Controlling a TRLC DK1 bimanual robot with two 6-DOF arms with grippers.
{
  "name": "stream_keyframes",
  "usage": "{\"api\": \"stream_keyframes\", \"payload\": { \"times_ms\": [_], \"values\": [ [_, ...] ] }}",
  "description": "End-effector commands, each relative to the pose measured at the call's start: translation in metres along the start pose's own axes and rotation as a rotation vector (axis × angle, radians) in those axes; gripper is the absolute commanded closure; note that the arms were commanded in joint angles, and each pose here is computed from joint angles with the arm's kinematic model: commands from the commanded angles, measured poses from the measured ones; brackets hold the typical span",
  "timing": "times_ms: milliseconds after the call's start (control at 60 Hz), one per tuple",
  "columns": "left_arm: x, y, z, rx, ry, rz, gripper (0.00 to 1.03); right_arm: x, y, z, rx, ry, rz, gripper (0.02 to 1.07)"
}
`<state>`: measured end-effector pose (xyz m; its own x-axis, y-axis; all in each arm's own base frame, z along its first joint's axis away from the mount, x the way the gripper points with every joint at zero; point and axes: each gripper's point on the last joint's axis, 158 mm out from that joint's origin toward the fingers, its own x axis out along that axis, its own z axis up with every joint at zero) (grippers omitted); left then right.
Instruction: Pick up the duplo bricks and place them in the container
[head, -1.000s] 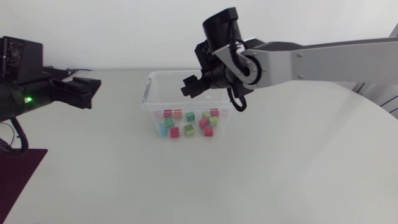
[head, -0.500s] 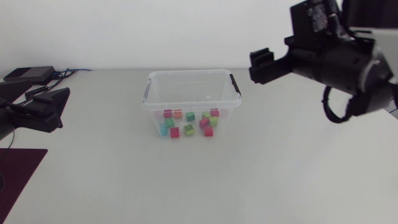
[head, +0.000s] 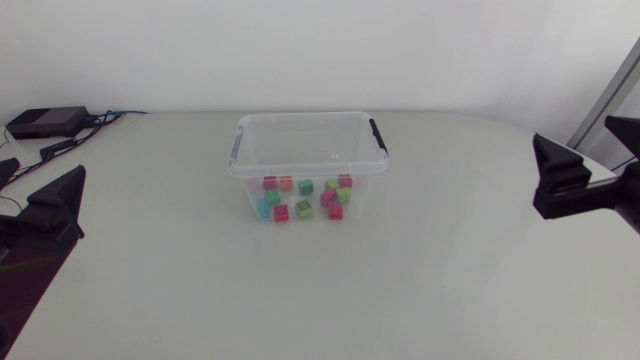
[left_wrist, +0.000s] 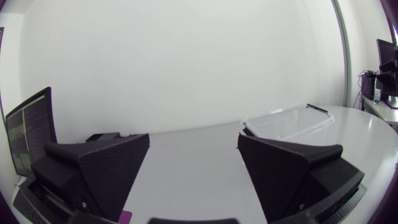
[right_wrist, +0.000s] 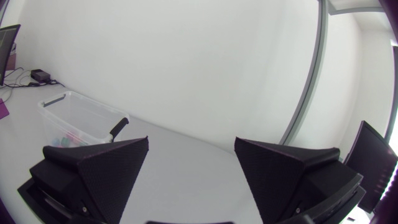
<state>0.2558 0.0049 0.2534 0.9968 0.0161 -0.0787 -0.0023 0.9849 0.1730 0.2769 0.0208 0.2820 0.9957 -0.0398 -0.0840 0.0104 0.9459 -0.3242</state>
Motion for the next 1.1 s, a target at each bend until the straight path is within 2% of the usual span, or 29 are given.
{"api": "stream_keyframes", "payload": {
  "times_ms": [0,833,1083],
  "values": [
    [0.000,0.002,-0.010,-0.029,-0.003,0.015,0.05,-0.008,-0.005,-0.020,-0.022,0.013,-0.026,0.07],
    [0.006,-0.026,-0.099,-0.172,-0.020,-0.031,0.06,-0.010,0.021,-0.134,0.326,-0.031,0.025,0.07],
    [0.006,-0.026,-0.100,-0.173,-0.021,-0.031,0.06,-0.010,0.021,-0.135,0.329,-0.032,0.025,0.07]
  ]
}}
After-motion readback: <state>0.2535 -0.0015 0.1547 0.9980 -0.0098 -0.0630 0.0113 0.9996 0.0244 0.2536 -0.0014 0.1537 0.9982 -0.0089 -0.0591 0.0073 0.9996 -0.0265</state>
